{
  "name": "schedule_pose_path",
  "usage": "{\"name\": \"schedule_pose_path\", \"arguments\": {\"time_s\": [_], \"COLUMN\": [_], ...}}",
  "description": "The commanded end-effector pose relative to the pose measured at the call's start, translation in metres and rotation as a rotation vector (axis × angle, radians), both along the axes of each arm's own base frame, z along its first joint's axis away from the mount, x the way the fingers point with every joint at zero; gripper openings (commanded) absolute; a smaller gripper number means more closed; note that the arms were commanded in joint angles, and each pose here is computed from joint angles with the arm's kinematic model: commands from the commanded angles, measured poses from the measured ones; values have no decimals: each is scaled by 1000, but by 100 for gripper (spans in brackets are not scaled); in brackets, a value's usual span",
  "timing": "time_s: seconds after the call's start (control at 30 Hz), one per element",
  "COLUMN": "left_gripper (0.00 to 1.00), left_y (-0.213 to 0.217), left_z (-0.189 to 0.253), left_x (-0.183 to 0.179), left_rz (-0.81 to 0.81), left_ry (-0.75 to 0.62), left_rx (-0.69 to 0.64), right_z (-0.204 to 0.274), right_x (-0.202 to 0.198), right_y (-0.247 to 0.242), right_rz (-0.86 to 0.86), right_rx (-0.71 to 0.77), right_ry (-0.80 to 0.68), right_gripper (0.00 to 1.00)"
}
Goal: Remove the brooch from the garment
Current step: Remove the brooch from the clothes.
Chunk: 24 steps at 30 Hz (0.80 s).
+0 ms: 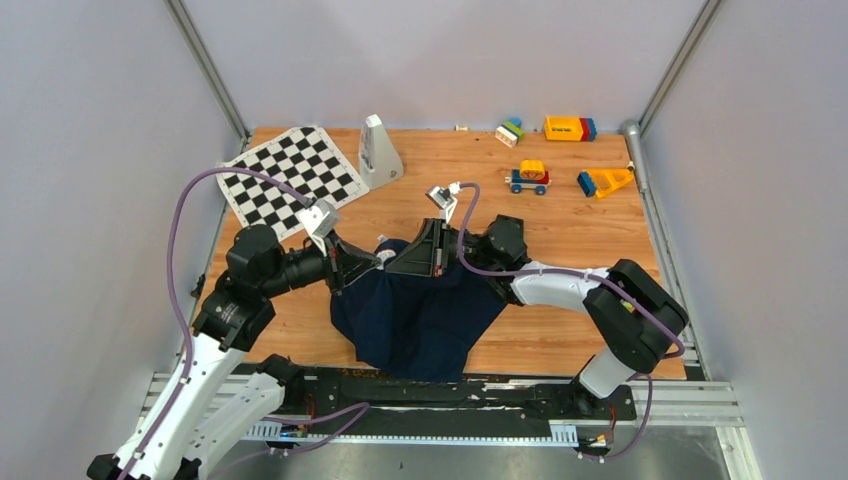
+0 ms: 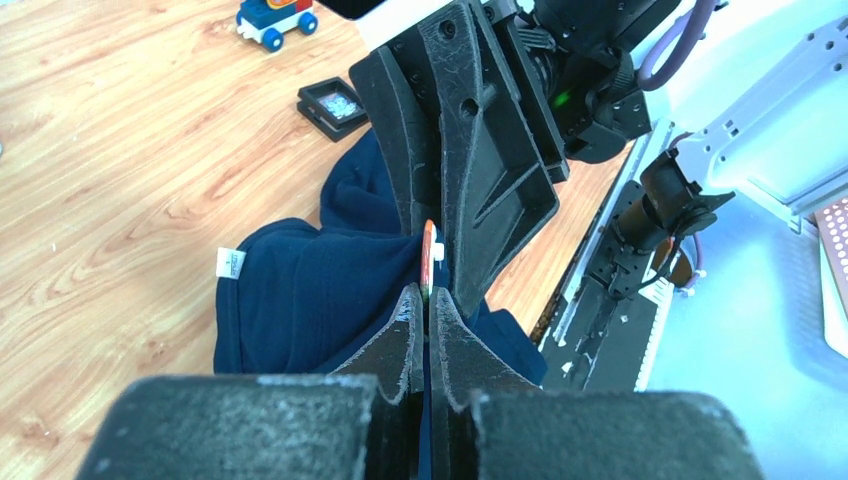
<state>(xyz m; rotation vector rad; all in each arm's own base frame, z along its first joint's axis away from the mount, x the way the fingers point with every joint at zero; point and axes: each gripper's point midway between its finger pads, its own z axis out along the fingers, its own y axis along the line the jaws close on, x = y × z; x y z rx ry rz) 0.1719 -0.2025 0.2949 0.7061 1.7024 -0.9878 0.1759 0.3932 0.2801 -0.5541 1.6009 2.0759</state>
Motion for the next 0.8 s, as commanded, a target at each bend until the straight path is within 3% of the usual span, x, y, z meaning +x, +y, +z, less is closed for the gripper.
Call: {"name": "schedule_pose_path", "arguments": {"time_s": [0.0,0.3,0.57,0.77], "left_gripper": [0,0,0,0], "left_y": [-9,-15,-18,-19], "left_z": [11,-1,-12,-23], "left_x": [-10,-8,-6,-2], "left_rz": [-98,-135,-132,-106], "left_ry": [-66,-35,-26,-23], "left_rx": [-25,-6,29,80], "right_z": [33,42,44,40], "right_x": [-6,-5,6,18], "right_y": [-2,-1,5,18], "right_rz": [21,32,15,8], "right_rx": [101,108,92,1], "right_ry": [-50,-1,141,227], "right_gripper": [18,11,9,9]}}
